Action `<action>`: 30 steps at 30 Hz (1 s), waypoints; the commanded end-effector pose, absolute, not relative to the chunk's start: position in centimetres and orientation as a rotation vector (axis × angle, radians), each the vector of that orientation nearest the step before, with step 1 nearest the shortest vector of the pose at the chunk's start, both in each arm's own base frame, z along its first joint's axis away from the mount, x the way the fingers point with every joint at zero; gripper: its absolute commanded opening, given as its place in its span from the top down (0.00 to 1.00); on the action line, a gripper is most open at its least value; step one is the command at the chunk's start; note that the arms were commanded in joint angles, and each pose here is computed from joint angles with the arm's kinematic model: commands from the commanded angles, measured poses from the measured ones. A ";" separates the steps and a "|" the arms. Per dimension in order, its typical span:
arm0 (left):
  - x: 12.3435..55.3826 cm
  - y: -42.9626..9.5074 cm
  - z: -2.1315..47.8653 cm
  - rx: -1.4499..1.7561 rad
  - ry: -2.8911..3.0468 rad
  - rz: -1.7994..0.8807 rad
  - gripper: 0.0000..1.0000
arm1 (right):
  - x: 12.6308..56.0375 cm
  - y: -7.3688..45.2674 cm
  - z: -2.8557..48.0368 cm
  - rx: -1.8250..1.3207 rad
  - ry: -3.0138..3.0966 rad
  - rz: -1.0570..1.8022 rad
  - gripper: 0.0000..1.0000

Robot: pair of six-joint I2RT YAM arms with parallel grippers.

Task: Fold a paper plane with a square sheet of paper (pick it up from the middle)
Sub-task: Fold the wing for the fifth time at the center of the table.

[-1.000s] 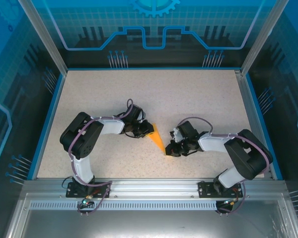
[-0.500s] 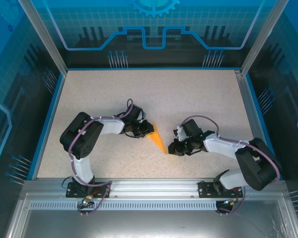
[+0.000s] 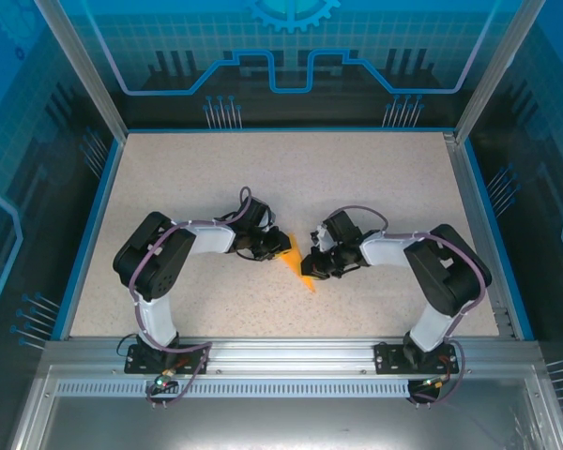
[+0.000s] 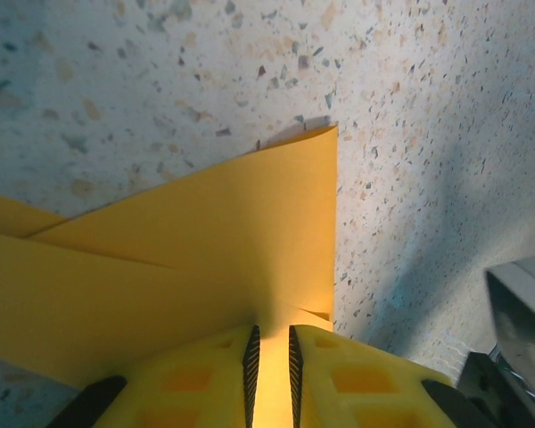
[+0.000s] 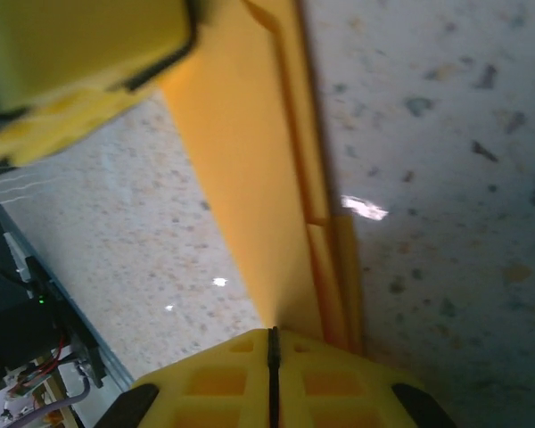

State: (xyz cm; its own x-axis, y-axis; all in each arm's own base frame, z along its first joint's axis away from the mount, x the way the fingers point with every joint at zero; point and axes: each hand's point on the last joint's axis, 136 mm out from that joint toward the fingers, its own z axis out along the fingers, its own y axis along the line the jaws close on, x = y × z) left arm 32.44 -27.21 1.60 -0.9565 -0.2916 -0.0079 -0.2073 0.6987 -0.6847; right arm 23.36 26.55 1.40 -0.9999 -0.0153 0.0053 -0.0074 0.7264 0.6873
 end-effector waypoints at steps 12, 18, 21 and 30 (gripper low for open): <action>31.8 -25.8 0.5 -0.425 2.870 -0.992 0.76 | 19.7 22.8 0.6 -0.059 -2.933 -1.092 0.90; 32.6 -26.9 5.2 -0.344 2.806 -1.027 0.55 | 21.4 20.7 2.1 -0.111 -3.068 -1.005 0.89; 32.2 -26.2 7.2 -0.352 2.831 -0.893 0.42 | 22.3 19.9 2.8 -0.150 -3.122 -0.995 0.87; 29.1 -26.1 7.1 -0.426 3.010 -0.400 0.34 | 24.3 20.5 5.3 -0.127 -3.211 -1.103 0.75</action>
